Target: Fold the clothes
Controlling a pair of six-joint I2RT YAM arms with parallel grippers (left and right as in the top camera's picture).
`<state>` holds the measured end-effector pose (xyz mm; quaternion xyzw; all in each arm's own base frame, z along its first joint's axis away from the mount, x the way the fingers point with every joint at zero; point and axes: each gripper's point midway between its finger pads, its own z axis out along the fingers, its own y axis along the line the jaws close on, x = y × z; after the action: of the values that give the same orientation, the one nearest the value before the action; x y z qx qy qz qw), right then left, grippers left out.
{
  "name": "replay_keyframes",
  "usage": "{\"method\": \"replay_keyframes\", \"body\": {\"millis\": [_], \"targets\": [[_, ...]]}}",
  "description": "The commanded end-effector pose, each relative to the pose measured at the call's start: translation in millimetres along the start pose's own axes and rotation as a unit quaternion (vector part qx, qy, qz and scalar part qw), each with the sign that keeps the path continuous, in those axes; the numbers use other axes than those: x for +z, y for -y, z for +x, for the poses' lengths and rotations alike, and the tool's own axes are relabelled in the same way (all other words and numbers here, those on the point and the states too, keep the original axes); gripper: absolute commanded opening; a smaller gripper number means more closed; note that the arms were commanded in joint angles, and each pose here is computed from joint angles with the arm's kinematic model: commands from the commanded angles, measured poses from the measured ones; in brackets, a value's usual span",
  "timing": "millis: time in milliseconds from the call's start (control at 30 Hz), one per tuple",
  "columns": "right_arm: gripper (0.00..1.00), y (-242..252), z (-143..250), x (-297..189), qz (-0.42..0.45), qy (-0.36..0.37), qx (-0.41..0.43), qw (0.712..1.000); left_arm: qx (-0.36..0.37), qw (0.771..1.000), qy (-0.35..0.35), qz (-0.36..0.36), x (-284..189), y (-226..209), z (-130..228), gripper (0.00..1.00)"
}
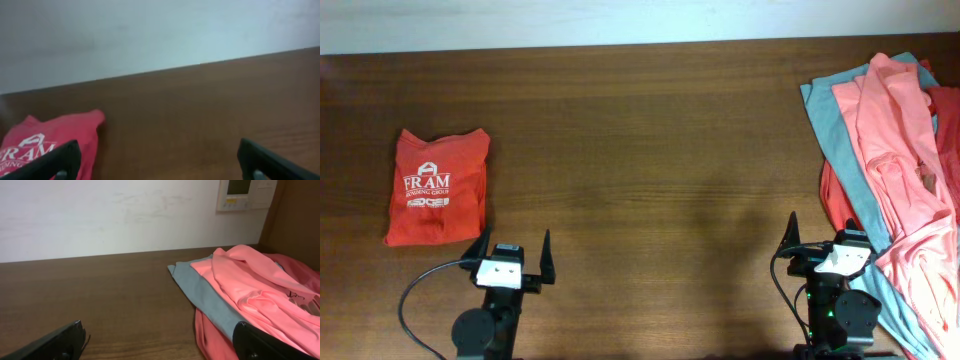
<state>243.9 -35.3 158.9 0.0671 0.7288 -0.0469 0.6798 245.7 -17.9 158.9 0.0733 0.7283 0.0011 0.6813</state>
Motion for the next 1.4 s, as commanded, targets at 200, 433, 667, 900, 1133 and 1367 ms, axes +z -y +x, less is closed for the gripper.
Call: {"method": "replay_keyframes", "body": {"millis": [200, 433, 667, 900, 1133, 1367], "targets": [[0.98, 2.0, 2.6, -0.1, 0.004, -0.002, 0.004, 1.000, -0.003, 1.000, 0.001, 0.011, -0.4, 3.5, 0.1, 1.00], [0.99, 2.0, 2.6, -0.1, 0.004, -0.002, 0.004, 1.000, -0.003, 1.000, 0.004, 0.013, -0.7, 4.0, -1.2, 1.00], [0.99, 2.0, 2.6, -0.1, 0.004, -0.002, 0.004, 1.000, -0.001, 0.999, 0.006, 0.033, -0.8, 13.7, -2.3, 1.00], [0.99, 2.0, 2.6, -0.1, 0.004, -0.002, 0.004, 1.000, -0.001, 0.999, 0.008, 0.042, -1.0, 18.6, -3.2, 1.00], [0.99, 2.0, 2.6, -0.1, 0.004, -0.002, 0.004, 1.000, 0.000, 0.999, 0.008, 0.042, -0.9, 18.5, -3.1, 1.00], [0.98, 2.0, 2.6, -0.1, 0.004, -0.002, 0.004, 1.000, -0.001, 0.999, 0.008, 0.042, -0.9, 18.5, -3.1, 1.00]]}}
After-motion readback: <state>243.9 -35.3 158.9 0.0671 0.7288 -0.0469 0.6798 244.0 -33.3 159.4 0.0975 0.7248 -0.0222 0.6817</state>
